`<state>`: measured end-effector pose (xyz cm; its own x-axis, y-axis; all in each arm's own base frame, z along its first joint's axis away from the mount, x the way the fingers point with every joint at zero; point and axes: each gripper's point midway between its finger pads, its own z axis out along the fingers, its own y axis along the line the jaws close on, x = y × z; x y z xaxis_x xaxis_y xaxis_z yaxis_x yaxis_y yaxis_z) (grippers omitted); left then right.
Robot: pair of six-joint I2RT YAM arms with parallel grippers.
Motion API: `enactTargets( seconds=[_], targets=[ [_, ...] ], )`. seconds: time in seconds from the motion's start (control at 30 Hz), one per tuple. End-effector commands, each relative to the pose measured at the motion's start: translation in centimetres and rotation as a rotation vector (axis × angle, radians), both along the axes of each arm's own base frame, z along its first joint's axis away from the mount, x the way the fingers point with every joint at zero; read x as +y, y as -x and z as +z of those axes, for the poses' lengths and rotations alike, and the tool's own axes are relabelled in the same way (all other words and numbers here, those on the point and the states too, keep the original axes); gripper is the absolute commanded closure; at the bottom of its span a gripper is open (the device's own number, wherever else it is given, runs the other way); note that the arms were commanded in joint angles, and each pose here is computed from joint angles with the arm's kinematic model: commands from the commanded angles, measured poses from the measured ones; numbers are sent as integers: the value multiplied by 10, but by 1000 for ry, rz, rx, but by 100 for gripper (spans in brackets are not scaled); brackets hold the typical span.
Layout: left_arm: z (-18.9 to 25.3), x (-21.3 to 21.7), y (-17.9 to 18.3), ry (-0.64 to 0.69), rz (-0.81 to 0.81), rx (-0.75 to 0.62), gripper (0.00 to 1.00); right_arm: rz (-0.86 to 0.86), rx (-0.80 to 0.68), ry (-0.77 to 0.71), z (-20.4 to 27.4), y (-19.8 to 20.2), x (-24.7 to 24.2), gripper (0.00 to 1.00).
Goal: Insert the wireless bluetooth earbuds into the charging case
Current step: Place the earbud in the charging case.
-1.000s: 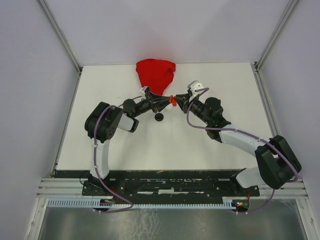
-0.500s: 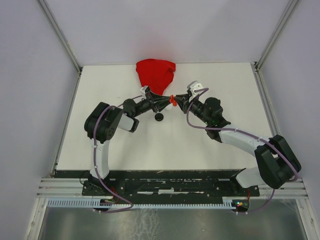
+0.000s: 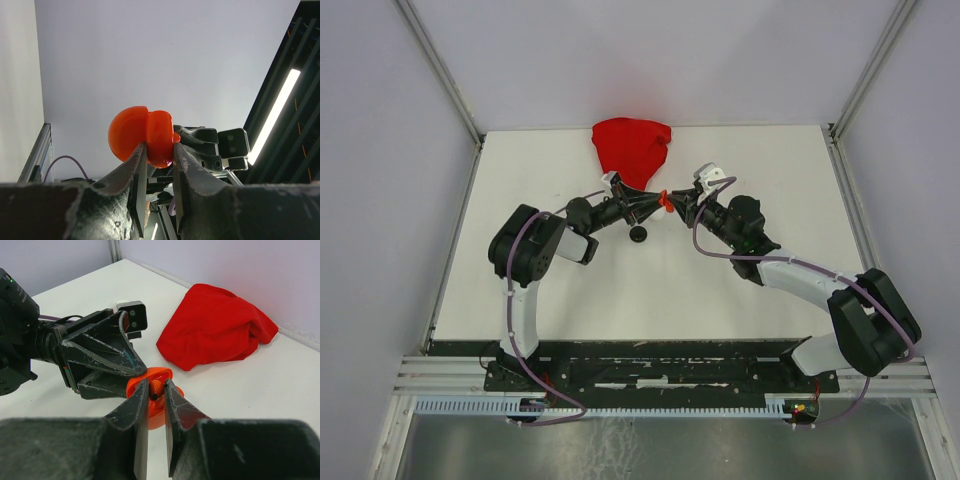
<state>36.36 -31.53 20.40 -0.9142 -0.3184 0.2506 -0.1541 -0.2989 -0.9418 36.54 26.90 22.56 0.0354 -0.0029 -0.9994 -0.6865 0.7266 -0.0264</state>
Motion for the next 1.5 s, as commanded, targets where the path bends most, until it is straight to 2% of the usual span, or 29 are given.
enactTargets(
  seconds=[0.0, 0.37, 0.8, 0.9, 0.97, 1.07, 1.2, 1.37, 1.47],
  targets=[
    [64, 8, 27, 118, -25, -231, 97, -14, -44, -16, 10, -2, -2, 90],
    [70, 9, 18, 142, -3, -223, 97, -18, -45, -2, 6, -1, -3, 85],
    [69, 9, 10, 158, 24, -206, 97, -11, -42, -2, 6, -1, 1, 73],
    [65, 8, 9, 153, 24, -201, 97, -6, -38, -5, 7, -2, 3, 67],
    [64, 6, 9, 151, 20, -202, 97, -7, -39, -12, 9, -2, 3, 60],
    [61, 4, 10, 138, 12, -205, 97, -15, -45, -35, 15, -3, 3, 56],
    [52, 2, 10, 108, 10, -210, 97, -34, -81, -96, 35, -2, -1, 48],
    [37, -1, 13, 45, 10, -227, 97, -93, -124, -177, 73, 4, -17, 33],
    [30, -4, 14, -3, 10, -241, 97, -144, -129, -199, 90, 8, -31, 29]
  ],
)
